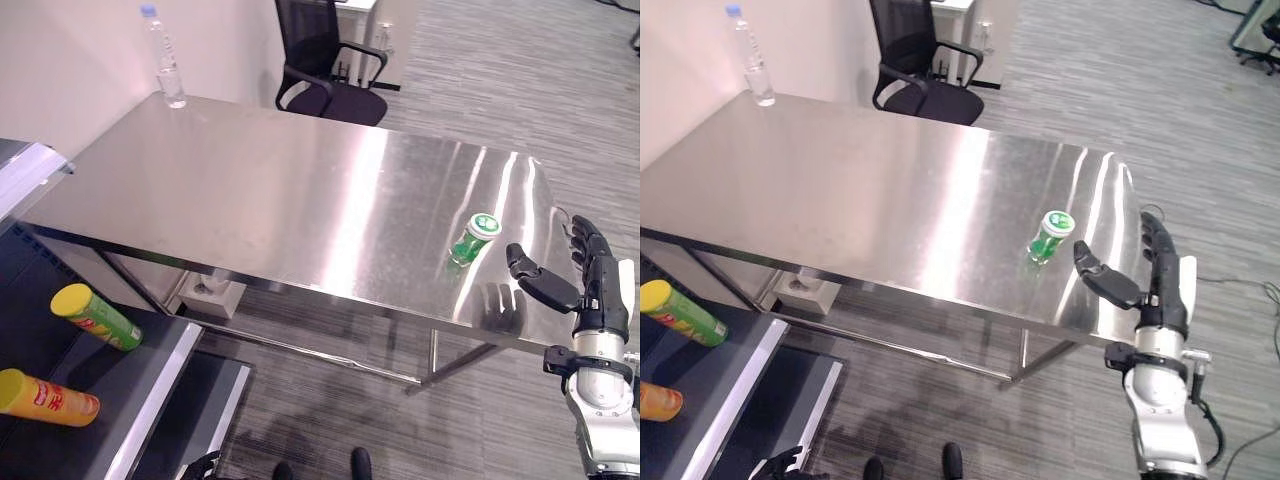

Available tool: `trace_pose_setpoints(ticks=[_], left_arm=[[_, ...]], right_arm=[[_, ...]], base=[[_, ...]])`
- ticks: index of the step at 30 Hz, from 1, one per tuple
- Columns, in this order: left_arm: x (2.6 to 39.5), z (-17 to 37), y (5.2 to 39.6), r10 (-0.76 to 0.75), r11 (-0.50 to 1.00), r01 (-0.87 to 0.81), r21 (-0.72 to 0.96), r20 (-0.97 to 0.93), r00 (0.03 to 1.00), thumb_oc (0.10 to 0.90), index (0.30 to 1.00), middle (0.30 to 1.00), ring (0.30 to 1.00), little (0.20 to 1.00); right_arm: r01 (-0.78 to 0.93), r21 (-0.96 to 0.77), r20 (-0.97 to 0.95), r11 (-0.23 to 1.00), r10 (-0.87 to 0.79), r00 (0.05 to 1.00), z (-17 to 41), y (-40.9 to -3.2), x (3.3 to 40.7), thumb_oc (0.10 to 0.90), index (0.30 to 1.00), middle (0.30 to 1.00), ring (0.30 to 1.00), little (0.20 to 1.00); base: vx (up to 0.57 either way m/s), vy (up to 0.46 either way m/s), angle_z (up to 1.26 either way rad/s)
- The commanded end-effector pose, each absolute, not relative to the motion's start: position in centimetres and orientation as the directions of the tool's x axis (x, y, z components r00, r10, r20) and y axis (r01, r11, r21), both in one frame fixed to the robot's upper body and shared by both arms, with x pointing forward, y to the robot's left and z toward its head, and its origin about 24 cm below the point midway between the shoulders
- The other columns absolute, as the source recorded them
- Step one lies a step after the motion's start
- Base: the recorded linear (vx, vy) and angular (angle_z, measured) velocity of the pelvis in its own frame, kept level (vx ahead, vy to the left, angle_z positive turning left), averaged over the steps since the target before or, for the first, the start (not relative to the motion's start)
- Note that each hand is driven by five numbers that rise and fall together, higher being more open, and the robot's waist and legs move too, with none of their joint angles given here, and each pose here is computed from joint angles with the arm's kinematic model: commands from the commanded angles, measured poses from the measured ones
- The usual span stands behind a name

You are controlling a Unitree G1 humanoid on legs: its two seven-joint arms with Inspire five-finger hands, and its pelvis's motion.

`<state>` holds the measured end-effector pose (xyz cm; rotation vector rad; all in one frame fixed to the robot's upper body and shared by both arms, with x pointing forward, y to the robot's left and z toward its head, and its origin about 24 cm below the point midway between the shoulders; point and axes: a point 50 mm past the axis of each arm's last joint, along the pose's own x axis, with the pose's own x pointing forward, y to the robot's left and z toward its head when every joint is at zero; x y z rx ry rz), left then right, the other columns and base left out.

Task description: Put the goods on the table back onto the shelves and tidy them up.

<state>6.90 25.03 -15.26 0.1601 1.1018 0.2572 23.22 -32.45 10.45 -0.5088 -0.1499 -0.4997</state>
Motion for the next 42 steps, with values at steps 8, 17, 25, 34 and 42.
trace_pose_setpoints(ticks=[8,17,25,34,42], left_arm=[[8.0,-14.6,26.8,0.310,0.948,-0.080,0.309,-0.836,0.453,0.800,0.900,0.900,0.900,0.900],[8.5,-14.3,27.2,0.318,0.945,-0.088,0.315,-0.823,0.470,0.800,0.900,0.900,0.900,0.900],[8.5,-14.3,27.2,0.318,0.945,-0.092,0.312,-0.824,0.469,0.800,0.900,0.900,0.900,0.900],[8.7,-14.4,27.0,0.316,0.945,-0.080,0.317,-0.823,0.472,0.800,0.900,0.900,0.900,0.900],[8.8,-14.3,26.9,0.313,0.945,-0.074,0.317,-0.820,0.479,0.800,0.900,0.900,0.900,0.900]], right_arm=[[0.573,-0.454,0.483,0.682,-0.351,0.802,17.5,-33.9,25.3,0.800,0.900,0.900,0.900,0.900],[0.556,-0.461,0.471,0.691,-0.341,0.814,18.0,-34.0,26.6,0.800,0.900,0.900,0.900,0.900],[0.569,-0.461,0.479,0.681,-0.349,0.806,18.3,-34.2,26.9,0.800,0.900,0.900,0.900,0.900],[0.609,-0.461,0.508,0.646,-0.371,0.778,18.7,-34.5,26.5,0.400,0.300,0.300,0.300,0.300],[0.624,-0.463,0.518,0.629,-0.379,0.767,18.9,-34.7,26.3,0.400,0.300,0.300,0.300,0.300]], base=[[0.01,-0.039,0.10],[-0.01,-0.028,0.11],[0.02,-0.017,0.05],[0.03,-0.010,0.10],[0.01,0.000,0.02]])
